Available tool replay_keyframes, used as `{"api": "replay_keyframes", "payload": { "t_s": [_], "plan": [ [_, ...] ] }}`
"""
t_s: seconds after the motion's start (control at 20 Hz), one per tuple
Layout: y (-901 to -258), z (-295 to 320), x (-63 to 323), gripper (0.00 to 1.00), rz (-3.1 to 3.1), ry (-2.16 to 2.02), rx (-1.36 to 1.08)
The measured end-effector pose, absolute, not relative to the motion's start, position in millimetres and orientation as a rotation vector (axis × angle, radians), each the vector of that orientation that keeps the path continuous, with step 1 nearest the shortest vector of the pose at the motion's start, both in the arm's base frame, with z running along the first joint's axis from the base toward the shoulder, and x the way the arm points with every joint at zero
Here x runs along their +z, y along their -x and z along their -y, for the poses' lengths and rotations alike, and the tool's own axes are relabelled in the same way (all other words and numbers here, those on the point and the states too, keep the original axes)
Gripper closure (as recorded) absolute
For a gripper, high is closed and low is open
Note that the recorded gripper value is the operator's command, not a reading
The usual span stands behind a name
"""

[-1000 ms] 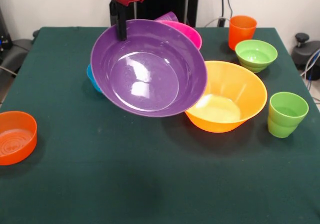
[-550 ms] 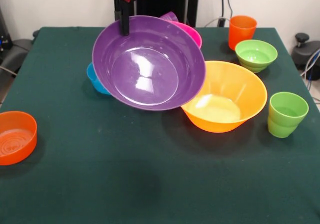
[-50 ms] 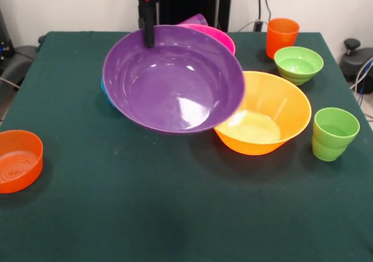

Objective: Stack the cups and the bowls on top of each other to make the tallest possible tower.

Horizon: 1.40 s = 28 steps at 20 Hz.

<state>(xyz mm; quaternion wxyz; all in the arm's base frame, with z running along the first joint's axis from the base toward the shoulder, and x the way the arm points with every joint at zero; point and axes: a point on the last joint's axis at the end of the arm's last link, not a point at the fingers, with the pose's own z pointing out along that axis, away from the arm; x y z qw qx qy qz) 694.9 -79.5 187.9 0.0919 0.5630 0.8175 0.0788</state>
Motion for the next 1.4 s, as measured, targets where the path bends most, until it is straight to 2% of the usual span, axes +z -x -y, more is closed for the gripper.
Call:
{"api": "replay_keyframes", "payload": {
  "t_s": [0.3, 0.8, 1.4],
  "plan": [
    [-696, 68, 184, 1.00, -2.331, -1.740, 0.347],
    [-692, 63, 178, 1.00, -2.275, -1.781, 0.393],
    [-661, 45, 143, 1.00, -2.266, -1.607, 0.379]
  ]
}}
